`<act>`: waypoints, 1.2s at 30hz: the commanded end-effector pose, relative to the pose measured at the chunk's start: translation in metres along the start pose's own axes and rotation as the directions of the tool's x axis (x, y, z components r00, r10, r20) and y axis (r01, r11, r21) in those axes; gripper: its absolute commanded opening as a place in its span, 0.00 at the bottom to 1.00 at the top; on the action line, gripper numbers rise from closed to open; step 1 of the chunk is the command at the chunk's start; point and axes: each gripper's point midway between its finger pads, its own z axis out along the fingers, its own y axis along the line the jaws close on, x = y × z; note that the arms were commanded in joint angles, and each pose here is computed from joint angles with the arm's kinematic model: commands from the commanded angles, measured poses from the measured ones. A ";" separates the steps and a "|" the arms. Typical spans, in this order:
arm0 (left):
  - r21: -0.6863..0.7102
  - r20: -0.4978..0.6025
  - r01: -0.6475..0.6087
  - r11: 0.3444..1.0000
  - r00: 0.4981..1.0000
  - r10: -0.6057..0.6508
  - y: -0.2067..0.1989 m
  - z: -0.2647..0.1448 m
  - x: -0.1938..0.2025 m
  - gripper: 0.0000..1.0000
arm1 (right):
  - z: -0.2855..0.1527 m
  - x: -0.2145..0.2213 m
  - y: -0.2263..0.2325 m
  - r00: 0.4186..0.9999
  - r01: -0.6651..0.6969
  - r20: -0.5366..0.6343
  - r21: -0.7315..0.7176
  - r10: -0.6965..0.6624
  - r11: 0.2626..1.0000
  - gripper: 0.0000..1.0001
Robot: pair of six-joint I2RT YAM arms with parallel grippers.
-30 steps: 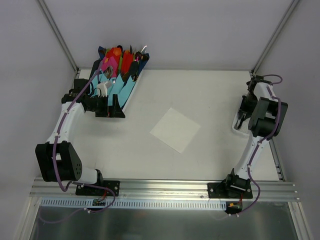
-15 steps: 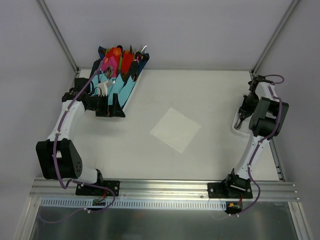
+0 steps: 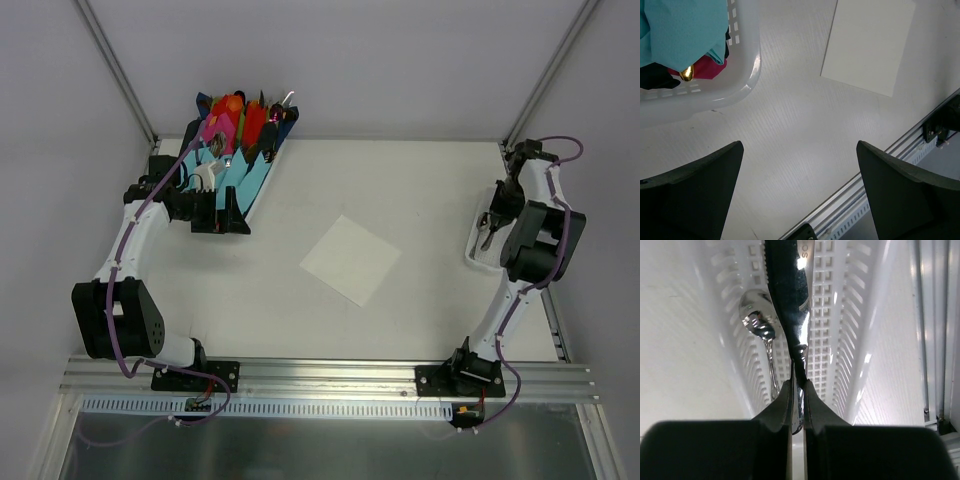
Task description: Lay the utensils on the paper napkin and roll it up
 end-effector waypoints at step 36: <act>-0.071 0.024 0.034 0.997 0.999 -0.032 0.002 -0.013 0.003 0.99 | -0.058 0.193 0.313 0.847 0.531 0.133 -0.150 -0.515 0.834 0.00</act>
